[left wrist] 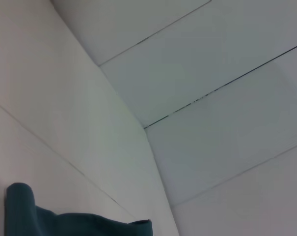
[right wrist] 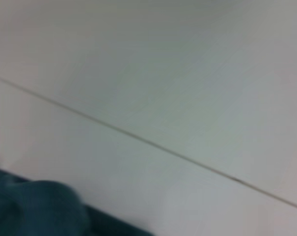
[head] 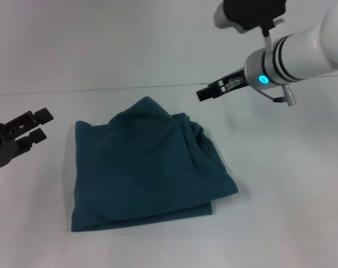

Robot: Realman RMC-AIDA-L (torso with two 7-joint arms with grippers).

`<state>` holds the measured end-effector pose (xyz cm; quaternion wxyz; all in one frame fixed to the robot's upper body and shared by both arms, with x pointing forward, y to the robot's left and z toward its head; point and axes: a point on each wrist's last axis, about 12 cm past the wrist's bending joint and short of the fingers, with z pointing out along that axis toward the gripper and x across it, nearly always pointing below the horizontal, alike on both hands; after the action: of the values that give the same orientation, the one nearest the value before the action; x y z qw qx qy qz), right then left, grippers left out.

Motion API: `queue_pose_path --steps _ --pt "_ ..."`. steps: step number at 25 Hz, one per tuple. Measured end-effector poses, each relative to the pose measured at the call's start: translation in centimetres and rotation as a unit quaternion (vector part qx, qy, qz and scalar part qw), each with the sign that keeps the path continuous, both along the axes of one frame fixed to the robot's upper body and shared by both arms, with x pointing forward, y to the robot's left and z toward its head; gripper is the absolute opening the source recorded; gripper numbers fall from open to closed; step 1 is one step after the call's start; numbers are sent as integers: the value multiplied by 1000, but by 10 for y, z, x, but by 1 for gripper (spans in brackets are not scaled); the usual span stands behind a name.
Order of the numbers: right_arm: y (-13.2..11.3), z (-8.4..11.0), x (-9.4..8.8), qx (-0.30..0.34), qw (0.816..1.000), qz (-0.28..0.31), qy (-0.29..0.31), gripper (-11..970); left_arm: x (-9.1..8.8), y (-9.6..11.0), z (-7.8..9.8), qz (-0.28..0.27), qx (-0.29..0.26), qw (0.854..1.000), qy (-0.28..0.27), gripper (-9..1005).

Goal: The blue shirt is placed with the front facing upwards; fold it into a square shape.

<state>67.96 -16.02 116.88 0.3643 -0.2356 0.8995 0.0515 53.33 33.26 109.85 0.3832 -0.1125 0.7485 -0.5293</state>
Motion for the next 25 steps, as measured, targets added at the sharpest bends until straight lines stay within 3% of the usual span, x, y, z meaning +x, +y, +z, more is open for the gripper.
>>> queue_pose_path --steps 8,14,25 --pt "25 11 -6 -2 996 51 75 883 1 4 5 1 -15 1000 4 798" --pt "33 25 0 23 996 56 71 884 1 3 6 -4 -20 1000 4 798" --pt "68 5 12 27 995 86 42 884 4 -1 8 -7 -23 1000 4 798"
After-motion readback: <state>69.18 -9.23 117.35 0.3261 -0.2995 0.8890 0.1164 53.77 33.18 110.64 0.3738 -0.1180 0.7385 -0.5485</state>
